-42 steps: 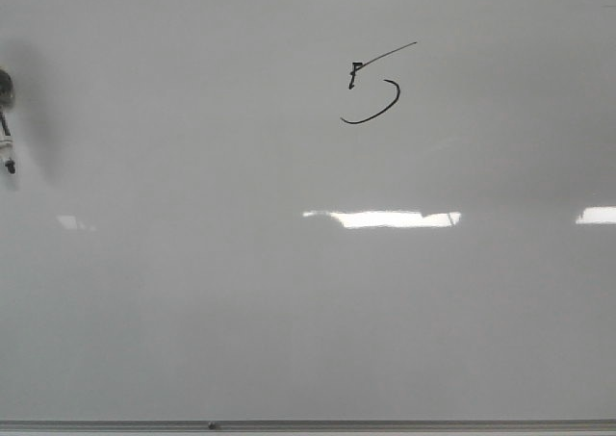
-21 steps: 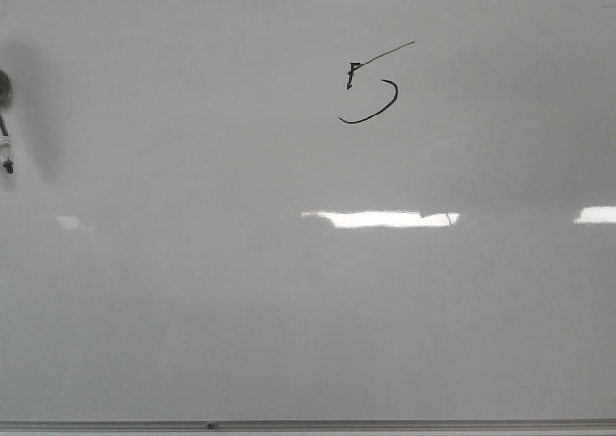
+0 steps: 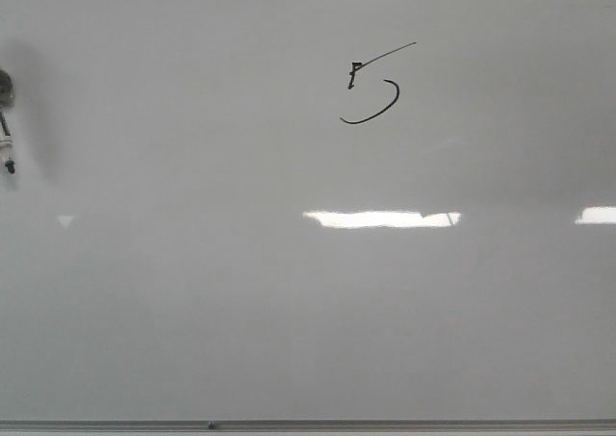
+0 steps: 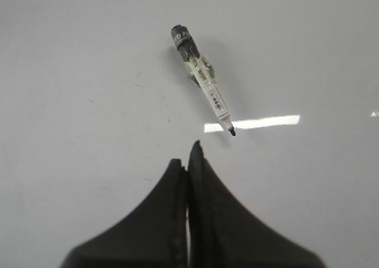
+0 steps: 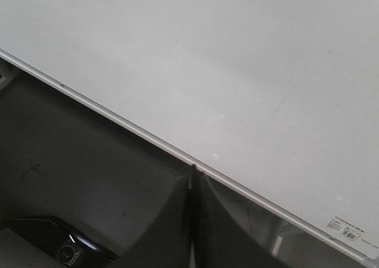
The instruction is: Write number 5 on whiteboard
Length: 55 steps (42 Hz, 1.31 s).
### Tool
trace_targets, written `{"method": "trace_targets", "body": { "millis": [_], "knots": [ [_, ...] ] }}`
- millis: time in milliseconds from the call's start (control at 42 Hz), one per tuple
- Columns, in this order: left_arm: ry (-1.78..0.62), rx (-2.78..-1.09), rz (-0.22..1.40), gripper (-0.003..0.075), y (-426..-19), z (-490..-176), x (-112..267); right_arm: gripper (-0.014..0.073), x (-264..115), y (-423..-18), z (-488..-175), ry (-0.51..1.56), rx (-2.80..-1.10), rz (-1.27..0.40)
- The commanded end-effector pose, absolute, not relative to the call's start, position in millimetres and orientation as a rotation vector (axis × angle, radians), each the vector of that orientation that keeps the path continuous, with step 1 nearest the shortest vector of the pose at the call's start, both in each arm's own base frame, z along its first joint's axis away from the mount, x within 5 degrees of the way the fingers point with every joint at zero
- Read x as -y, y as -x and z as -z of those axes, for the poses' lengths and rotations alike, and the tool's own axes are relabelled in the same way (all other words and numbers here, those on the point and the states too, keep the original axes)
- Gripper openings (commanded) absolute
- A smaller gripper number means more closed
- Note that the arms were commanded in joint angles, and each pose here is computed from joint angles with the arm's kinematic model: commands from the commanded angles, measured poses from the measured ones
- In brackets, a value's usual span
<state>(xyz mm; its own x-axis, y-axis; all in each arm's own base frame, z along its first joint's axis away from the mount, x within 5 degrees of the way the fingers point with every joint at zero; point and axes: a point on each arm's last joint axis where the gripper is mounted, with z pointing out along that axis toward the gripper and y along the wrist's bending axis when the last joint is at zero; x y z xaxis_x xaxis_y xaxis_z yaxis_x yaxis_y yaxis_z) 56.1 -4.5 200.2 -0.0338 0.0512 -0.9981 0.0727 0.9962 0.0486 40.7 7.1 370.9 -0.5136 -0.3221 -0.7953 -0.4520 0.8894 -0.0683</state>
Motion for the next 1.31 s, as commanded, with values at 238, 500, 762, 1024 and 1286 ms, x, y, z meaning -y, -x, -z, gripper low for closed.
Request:
{"method": "trace_targets", "body": {
  "millis": [238,500,762,1024,1286],
  "knots": [
    [-0.056,-1.491,0.048,-0.0020,-54.8,-208.4,3.7,-0.0070,-8.4,-43.3,-383.2,0.532,-2.078,-0.200],
    [-0.062,-1.491,0.042,-0.0020,-54.8,-208.4,3.7,-0.0070,-8.4,-43.3,-383.2,0.532,-2.078,-0.200],
    [-0.062,-1.489,0.042,-0.0020,-54.7,-208.5,3.7,-0.0070,-8.4,-43.3,-383.2,0.532,-2.078,-0.200],
    [-0.062,-1.491,0.042,-0.0020,-54.8,-208.4,3.7,-0.0070,-8.4,-43.3,-383.2,0.532,-2.078,-0.200],
    [-0.062,-1.491,0.042,-0.0020,-54.8,-208.4,3.7,-0.0070,-8.4,-43.3,-383.2,0.532,-2.078,-0.200]
  ]
}}
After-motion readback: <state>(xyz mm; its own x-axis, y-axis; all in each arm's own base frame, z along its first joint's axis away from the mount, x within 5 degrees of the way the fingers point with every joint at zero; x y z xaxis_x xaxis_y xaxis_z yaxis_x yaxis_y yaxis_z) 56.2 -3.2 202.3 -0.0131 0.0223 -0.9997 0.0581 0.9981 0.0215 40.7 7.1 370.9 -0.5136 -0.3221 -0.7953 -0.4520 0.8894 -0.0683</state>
